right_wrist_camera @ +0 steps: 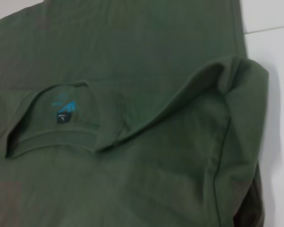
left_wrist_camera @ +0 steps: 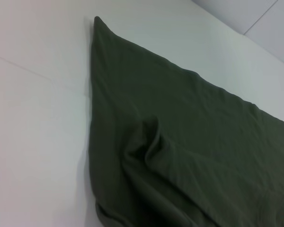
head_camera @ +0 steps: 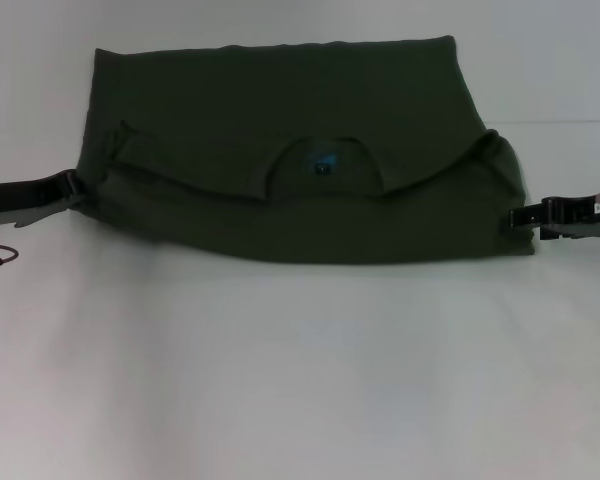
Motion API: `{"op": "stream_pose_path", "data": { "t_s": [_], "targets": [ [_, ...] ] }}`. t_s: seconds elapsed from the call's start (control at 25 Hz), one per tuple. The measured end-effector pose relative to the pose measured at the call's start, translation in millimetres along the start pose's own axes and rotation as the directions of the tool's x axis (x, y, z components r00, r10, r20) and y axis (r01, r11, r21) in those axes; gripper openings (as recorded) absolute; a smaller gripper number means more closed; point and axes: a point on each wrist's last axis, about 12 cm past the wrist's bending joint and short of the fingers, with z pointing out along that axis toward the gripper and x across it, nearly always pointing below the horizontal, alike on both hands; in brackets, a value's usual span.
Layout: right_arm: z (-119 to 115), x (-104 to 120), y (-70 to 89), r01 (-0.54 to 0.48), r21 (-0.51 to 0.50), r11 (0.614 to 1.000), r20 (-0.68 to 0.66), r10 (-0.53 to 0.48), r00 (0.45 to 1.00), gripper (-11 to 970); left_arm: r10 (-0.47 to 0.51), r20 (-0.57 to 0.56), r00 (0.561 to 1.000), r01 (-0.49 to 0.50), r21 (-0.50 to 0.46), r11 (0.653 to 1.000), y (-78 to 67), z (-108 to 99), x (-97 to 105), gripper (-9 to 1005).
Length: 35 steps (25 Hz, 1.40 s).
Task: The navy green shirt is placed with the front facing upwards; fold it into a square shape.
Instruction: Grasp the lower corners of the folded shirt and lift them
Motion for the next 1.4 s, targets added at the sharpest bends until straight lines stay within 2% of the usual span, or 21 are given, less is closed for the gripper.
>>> {"op": "stream_pose_path", "data": {
  "t_s": [0.32, 0.68, 0.92, 1.12, 1.24, 1.4],
  "targets": [
    [15.3, 4.8, 9.7, 0.029, 0.021, 0.999, 0.021, -0.030, 0.999, 627, 0.000, -0.002, 1.000, 0.000, 0.000, 1.000, -0.9, 1.5, 1.5, 16],
    [17.4, 6.3, 10.0, 0.028, 0.026, 0.999, 0.020, -0.028, 0.999, 604, 0.000, -0.005, 1.000, 0.000, 0.003, 1.000, -1.3, 1.8, 2.2, 18],
    [13.9, 6.9, 6.2, 0.010, 0.020, 1.000, 0.026, -0.010, 1.000, 342, 0.005, -0.011, 1.000, -0.005, 0.007, 1.000, -2.2, 1.7, 2.5, 20],
    [-2.4, -1.0, 5.8, -0.005, -0.048, 0.999, 0.041, 0.007, 0.999, 107, 0.067, -0.056, 0.996, -0.064, 0.053, 0.997, -8.5, -5.6, -1.8, 21],
    [-19.6, -4.5, 3.6, -0.011, -0.103, 0.995, 0.049, 0.016, 0.999, 45, 0.109, -0.105, 0.988, -0.100, 0.084, 0.991, -10.5, -14.6, -4.8, 22],
    [-40.0, -1.3, -1.8, -0.017, -0.159, 0.987, 0.015, 0.019, 1.000, 48, 0.167, -0.198, 0.966, -0.143, 0.127, 0.981, -12.7, -27.5, -3.4, 23]
  ]
}}
